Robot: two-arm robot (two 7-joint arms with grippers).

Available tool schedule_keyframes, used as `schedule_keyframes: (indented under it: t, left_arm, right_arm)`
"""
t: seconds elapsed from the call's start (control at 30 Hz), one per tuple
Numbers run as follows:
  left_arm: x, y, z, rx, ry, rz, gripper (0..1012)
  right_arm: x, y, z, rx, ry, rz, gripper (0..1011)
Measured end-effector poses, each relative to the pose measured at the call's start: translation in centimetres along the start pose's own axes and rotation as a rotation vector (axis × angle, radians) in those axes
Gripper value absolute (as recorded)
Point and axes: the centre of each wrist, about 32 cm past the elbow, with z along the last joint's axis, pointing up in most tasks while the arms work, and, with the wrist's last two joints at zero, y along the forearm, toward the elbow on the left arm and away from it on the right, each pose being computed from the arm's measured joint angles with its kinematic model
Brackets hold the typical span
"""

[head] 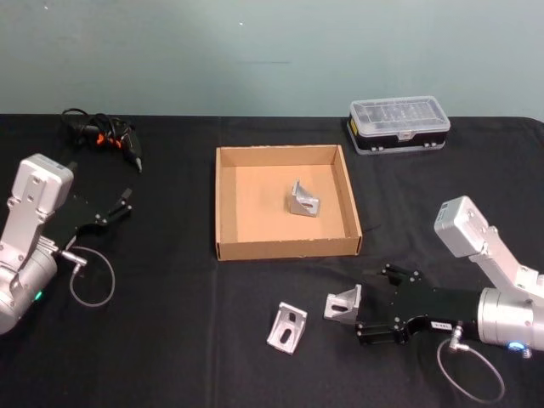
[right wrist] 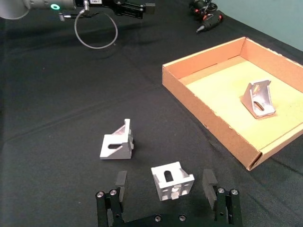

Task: Use one hand to pick up the angle iron from the table and place it into the box.

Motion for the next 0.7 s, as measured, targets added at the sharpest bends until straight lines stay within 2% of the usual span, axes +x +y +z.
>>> schedule_keyframes:
  t: [0.7]
  left_arm:
    - [0.00, 0.00, 0.00, 0.000, 0.000, 0.000, 1000]
  right_arm:
    - [0.5, 1.5, -0.6, -0.030, 0.013, -0.012, 1000]
